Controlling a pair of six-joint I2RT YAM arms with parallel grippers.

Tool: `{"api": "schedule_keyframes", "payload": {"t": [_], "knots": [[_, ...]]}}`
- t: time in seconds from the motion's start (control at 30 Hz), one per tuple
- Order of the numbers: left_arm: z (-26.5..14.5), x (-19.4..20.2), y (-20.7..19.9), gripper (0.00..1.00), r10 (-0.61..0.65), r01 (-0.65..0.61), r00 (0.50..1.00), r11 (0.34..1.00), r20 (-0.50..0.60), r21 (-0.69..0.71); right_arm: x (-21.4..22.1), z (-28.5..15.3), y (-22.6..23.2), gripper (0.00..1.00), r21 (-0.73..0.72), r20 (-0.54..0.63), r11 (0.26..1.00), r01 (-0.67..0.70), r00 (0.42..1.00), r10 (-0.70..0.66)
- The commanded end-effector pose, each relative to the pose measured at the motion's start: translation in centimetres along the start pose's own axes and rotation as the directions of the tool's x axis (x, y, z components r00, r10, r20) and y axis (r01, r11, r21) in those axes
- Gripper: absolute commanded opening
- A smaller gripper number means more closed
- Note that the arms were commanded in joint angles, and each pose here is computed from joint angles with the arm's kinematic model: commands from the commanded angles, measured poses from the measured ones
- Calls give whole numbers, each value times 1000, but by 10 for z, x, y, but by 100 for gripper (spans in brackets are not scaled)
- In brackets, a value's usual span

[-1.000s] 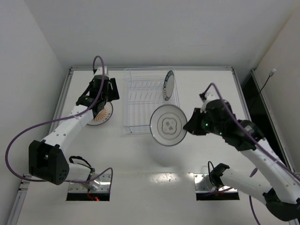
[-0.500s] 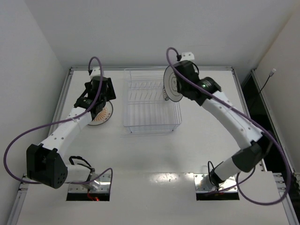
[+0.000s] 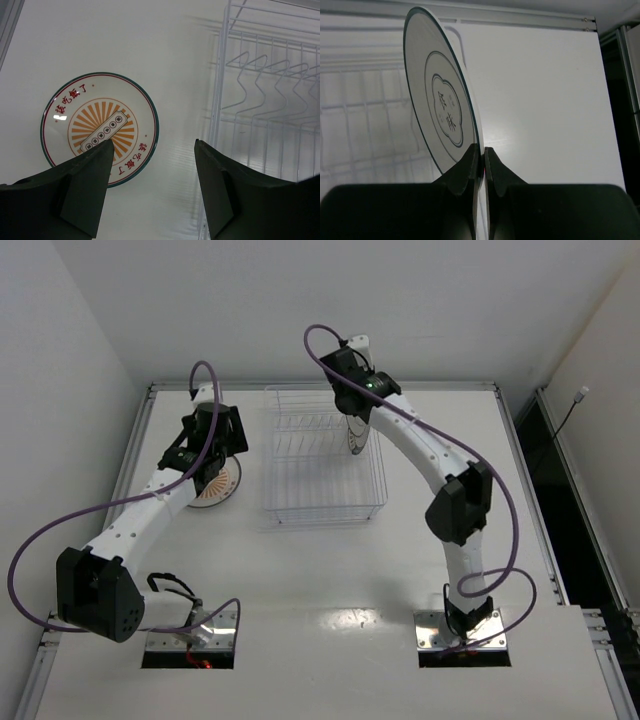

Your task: Load the plates into the dish rack

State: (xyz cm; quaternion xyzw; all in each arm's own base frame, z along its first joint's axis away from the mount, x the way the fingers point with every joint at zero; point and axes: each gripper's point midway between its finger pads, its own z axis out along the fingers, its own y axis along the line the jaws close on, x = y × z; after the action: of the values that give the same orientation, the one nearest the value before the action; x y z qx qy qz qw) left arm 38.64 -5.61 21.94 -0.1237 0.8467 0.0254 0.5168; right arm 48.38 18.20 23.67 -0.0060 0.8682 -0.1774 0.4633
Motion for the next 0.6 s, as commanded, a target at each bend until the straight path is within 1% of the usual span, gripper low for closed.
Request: {"api": "schedule_keyframes", "payload": {"t": [0.0,0.13,0.17,0.3,0.37,0.47,0.53,0.57], "knots": [[-1,-6,-6,63,-12,12,1000,1000,17,18,-22,5,-1,0,75,42,995,-63,997,60],[2,-3,-6,63,-8,8,1000,1000,9,15,-12,25,21,0,66,19,996,-64,998,63],[1,-1,-6,63,-13,13,1000,1000,1,12,-1,32,26,0,73,-4,996,-48,999,49],[0,-5,-7,63,-17,17,1000,1000,9,15,28,45,29,0,116,-67,993,1,998,7],[3,-3,-5,63,-13,13,1000,1000,5,2,35,45,27,0,120,-81,993,8,997,2],[3,-1,-4,63,-9,9,1000,1000,-3,-1,26,30,27,0,112,-32,994,-11,999,15],[3,-1,-4,63,-9,9,1000,1000,-3,-1,8,11,24,0,105,24,994,-35,999,33],[3,-1,-4,63,-9,9,1000,1000,-3,-1,4,10,22,0,114,33,993,-31,999,27]]}}
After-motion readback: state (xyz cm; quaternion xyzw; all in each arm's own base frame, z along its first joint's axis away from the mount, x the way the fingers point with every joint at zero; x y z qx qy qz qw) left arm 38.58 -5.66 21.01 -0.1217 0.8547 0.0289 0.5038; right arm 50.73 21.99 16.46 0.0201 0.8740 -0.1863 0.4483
